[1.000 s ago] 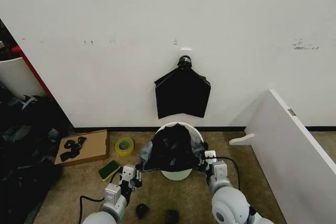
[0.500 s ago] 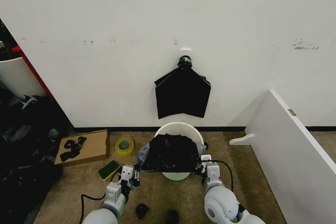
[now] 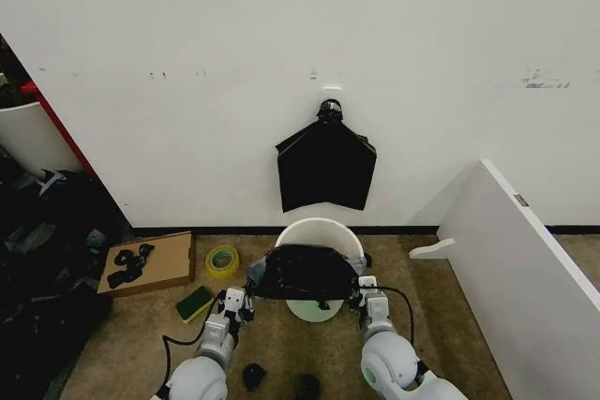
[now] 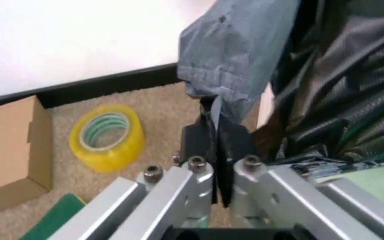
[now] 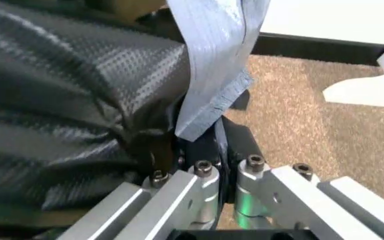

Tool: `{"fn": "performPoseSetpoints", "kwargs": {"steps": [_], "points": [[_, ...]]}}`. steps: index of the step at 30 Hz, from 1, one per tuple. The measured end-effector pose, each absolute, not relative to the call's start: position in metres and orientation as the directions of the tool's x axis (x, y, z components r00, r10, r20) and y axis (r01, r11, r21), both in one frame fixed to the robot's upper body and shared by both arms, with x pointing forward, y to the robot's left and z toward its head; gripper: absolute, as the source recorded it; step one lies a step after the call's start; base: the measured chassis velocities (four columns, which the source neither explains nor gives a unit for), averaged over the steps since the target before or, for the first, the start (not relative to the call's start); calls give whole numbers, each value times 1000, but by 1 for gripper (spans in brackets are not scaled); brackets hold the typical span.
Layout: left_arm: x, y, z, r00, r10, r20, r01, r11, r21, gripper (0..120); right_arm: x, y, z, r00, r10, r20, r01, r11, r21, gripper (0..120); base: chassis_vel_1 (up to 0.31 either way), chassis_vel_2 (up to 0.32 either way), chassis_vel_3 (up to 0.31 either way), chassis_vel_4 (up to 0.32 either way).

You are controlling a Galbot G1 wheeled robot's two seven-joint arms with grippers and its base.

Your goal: Place the garbage bag over the trash bin.

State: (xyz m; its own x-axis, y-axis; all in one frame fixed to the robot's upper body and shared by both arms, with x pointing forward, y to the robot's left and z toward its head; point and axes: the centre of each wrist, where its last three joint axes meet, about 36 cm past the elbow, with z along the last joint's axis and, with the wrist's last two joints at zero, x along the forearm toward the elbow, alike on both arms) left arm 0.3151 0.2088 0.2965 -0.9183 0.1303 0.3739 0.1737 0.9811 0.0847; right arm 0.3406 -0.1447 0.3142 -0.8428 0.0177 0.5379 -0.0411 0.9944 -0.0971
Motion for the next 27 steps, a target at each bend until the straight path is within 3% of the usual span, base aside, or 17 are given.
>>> {"fn": "performPoseSetpoints", "kwargs": {"steps": [7,12,14,19,22,27], "points": [[305,219,314,-923,124,365,163,983,78,24,324,-148,324,-855,-26,518,-75,994,-74,21,0,0,0,0],[289,224,336,-927,146,347,167,985,31,47,309,-156,338,-876,-59,478,-85,996,-34,46,0,0,0,0],[287,224,338,-927,150,345,169,985,25,49,307,-156,340,-878,-61,475,-86,996,-30,48,0,0,0,0],[267,220,352,-926,185,330,185,982,-33,73,291,-163,352,-893,-80,443,-92,996,-5,71,0,0,0,0],[263,220,354,-928,189,320,181,982,-54,79,288,-165,354,-897,-76,435,-85,996,0,78,0,0,0,0],[265,239,362,-943,131,307,92,986,-136,98,288,-170,352,-903,-59,426,-67,998,-4,98,0,0,0,0]]}}
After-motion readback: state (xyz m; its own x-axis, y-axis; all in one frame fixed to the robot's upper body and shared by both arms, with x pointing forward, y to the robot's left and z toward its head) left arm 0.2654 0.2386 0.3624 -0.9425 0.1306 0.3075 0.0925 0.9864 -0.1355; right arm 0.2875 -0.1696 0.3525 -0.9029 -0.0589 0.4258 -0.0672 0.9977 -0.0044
